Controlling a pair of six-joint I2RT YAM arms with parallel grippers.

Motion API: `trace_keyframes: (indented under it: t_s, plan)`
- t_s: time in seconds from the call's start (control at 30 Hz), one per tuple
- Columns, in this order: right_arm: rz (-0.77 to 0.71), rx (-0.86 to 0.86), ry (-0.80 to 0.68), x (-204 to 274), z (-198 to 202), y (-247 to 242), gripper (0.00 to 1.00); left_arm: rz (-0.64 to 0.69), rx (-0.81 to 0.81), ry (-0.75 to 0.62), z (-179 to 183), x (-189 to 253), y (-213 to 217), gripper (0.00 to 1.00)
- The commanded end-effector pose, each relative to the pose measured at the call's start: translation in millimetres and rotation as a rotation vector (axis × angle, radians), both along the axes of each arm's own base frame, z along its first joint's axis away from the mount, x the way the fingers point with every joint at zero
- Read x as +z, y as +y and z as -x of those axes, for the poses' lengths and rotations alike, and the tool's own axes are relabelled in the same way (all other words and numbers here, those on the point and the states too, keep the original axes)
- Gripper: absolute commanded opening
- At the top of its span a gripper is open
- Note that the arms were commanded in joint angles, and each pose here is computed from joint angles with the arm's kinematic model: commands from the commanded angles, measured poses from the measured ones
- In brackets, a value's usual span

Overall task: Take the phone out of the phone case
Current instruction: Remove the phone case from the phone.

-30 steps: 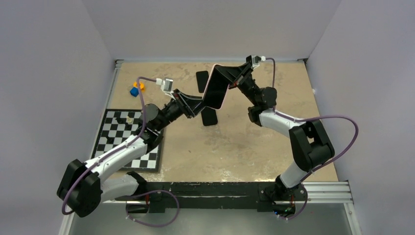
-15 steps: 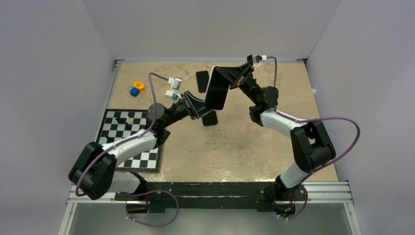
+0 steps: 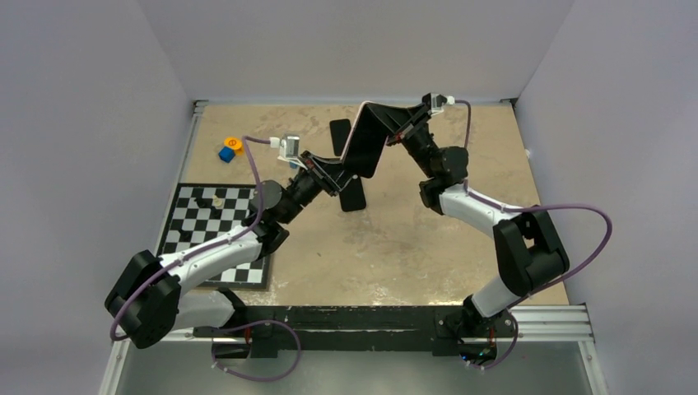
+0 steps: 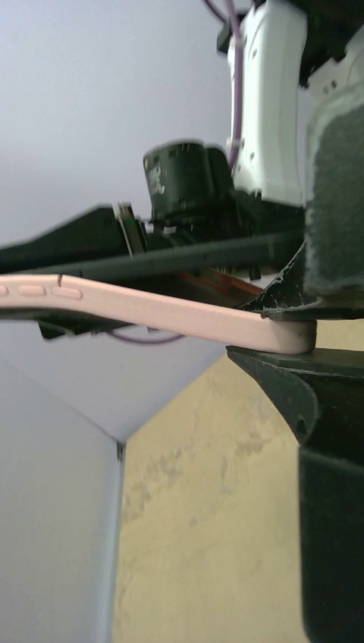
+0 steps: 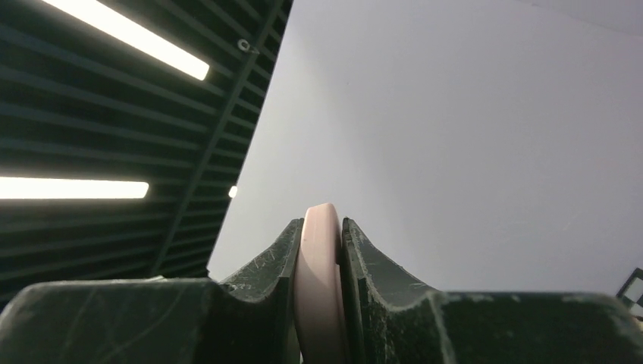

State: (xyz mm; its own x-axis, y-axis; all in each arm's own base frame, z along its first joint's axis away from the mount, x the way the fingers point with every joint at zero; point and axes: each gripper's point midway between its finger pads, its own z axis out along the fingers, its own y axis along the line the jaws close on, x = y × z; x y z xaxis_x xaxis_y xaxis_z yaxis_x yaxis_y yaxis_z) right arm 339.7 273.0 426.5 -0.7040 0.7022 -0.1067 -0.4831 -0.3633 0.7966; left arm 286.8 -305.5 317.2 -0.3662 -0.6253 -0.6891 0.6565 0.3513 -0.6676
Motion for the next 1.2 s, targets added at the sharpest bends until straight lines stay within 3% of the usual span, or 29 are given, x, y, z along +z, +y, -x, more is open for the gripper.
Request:
trace_keyframes:
  t_s: [0.0,0.2,0.33,0.5,0.67,0.9,1.03,1.17]
  plan:
    - [-0.352,0.204,-0.161,108,97,-37,0.0,-0.505,0.621,0.18,-79,-140,104,0.0]
    - [-0.411,0.227,-0.136,103,80,-40,0.0,-0.523,0.589,0.132,-68,-144,106,0.0]
    - [-0.251,0.126,-0.142,88,69,-37,0.0,-0.53,0.375,0.133,-41,-128,80,0.01]
    - [-0.036,0.019,-0.167,51,54,-36,0.0,-0.402,-0.006,0.206,15,-93,35,0.42]
    - [0.097,-0.071,-0.167,20,32,-52,0.0,-0.354,-0.211,0.272,70,-91,37,0.58]
    - [0.266,-0.17,-0.208,12,21,-59,0.0,-0.201,-0.483,0.205,136,-29,36,0.56]
    - [0.286,-0.185,-0.191,11,21,-60,0.0,-0.034,-0.602,0.182,147,17,22,0.56]
    - [0.279,-0.158,-0.179,11,24,-59,0.0,0.067,-0.599,0.197,133,34,13,0.54]
